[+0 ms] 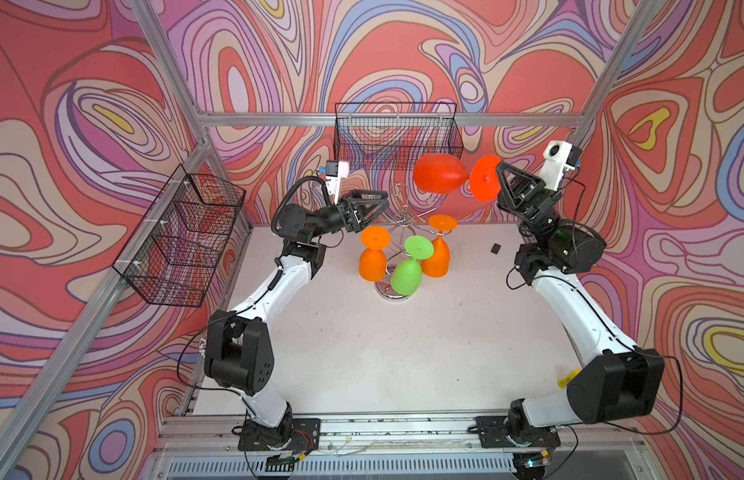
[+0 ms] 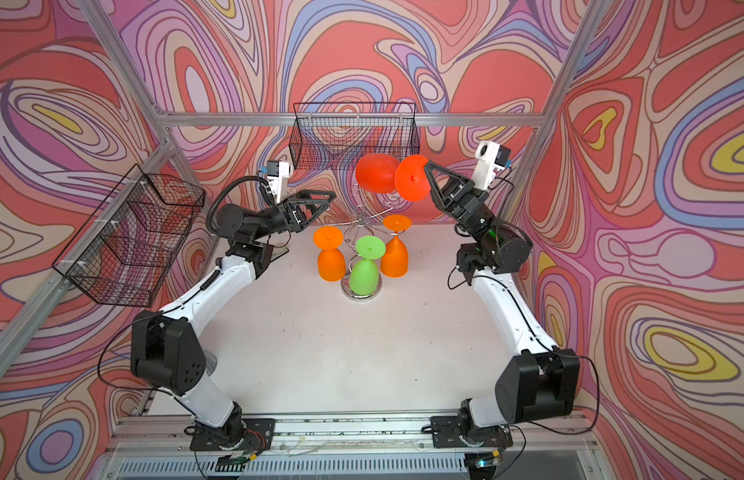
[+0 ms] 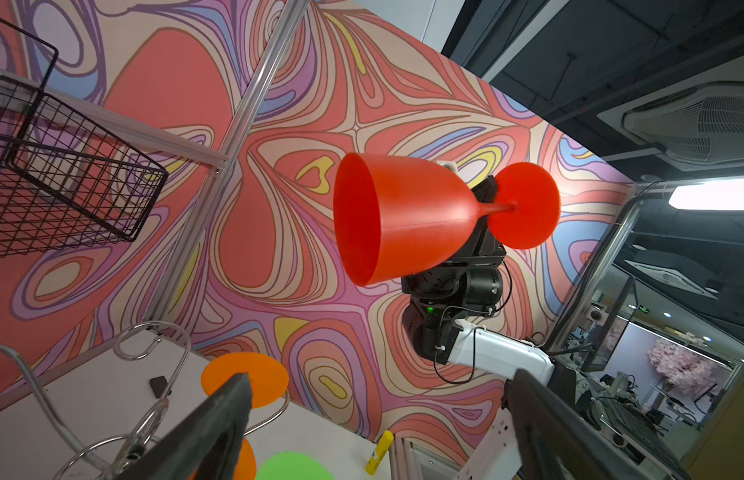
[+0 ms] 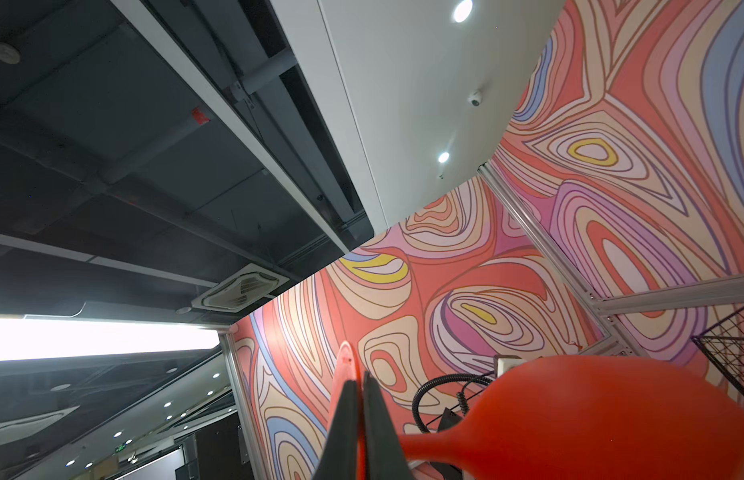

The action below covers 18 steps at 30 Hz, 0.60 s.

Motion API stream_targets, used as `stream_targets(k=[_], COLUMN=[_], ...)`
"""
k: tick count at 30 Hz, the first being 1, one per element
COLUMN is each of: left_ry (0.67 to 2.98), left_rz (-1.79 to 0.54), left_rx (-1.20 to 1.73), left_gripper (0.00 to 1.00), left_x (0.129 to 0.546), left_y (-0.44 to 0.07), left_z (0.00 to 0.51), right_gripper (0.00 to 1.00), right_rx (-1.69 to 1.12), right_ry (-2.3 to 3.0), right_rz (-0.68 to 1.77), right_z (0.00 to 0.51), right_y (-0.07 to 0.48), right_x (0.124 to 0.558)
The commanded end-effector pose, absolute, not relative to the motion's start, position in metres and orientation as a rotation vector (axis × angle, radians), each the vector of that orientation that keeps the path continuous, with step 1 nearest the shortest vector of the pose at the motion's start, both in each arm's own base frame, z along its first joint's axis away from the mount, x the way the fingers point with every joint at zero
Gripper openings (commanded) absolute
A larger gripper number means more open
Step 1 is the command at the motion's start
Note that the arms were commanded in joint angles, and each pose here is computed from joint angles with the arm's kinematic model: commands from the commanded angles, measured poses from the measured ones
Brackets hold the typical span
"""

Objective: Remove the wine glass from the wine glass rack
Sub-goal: 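Lift the red glass away with the right gripper while the left gripper rises, then close the left gripper on the red glass held by the right gripper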

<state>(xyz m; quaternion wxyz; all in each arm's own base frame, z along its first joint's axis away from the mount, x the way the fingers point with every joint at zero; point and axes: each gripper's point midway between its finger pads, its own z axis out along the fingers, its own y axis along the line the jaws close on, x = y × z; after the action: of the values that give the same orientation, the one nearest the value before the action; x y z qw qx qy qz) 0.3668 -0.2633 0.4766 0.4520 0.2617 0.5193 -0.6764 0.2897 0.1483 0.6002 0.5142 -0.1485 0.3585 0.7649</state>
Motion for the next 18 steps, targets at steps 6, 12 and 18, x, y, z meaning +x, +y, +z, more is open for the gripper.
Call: stream_targets(k=[6,12,18], left_ry=[1.154,1.130,1.087], left_rz=[-1.707,-1.720,-1.735], left_rx=[0.777,0.785,0.807], left_gripper=[0.95,0.93,0.89], left_x=[0.349,0.352,0.347], left_y=[-0.269,-0.276,-0.284], left_z=[0.500,0.502,0.508], right_gripper=[0.00,0.00,0.00], right_rx=[-0.422,-0.419,-0.411], right_ry=[0.815,0.827,0.843], right_rz=[1.903,1.941,1.968], right_z=[0.595,0.589,0.582], right_y=[0.163,0.175,0.184], right_x=[0.285,0.294,0.301])
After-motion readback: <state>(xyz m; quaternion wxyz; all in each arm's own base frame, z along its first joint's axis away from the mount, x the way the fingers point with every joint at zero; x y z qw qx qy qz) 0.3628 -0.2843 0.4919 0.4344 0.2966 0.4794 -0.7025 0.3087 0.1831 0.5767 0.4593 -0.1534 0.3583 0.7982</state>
